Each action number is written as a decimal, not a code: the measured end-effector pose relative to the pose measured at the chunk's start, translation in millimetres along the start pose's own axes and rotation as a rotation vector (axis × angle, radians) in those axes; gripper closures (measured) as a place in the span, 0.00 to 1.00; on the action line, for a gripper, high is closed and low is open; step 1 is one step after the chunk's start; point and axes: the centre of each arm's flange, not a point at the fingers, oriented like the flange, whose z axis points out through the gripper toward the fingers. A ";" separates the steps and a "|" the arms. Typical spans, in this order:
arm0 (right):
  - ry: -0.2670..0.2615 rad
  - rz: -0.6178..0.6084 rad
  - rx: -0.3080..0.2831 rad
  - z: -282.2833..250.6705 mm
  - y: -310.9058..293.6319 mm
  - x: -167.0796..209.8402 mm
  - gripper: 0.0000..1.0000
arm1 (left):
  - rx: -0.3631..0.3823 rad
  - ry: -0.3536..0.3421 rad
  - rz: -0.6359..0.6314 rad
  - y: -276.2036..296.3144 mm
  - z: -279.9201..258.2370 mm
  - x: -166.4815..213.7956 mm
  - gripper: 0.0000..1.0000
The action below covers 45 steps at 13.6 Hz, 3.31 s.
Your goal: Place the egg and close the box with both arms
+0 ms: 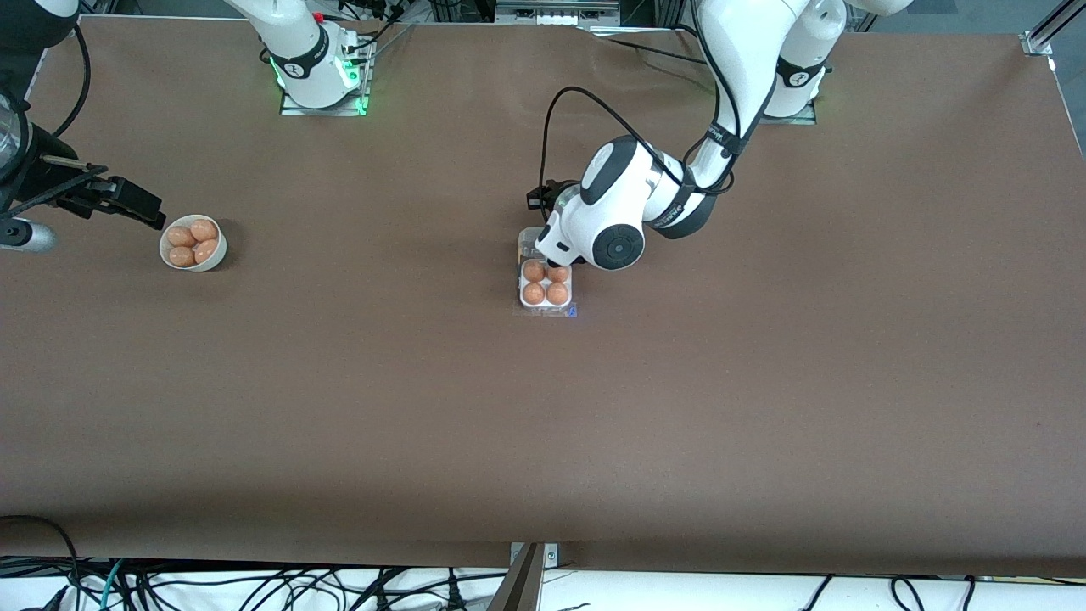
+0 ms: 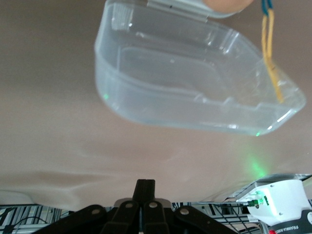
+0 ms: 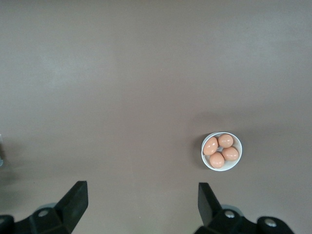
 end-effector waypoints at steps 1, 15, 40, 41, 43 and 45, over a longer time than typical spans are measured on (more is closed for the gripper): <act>0.000 0.000 0.000 0.0 0.0 0.0 0.00 | -0.001 0.003 -0.001 1.5 0.8 1.3 0.99; 0.000 -0.004 0.000 0.0 0.0 0.0 0.00 | -0.022 0.145 -0.022 15.8 -16.1 10.3 0.99; 0.000 -0.004 0.000 0.1 -0.1 0.1 0.00 | 0.049 0.486 -0.019 -34.0 -196.9 38.5 0.57; 0.000 -0.004 0.000 0.1 -0.1 0.1 0.00 | 0.075 0.512 -0.030 -45.0 -215.1 38.3 0.48; 0.000 -0.004 0.000 0.2 0.0 0.1 0.00 | 0.099 0.593 -0.056 -68.7 -258.7 35.5 0.29; 0.000 -0.004 0.000 0.2 -0.1 0.1 0.00 | 0.079 0.669 -0.094 -100.6 -311.2 27.6 0.06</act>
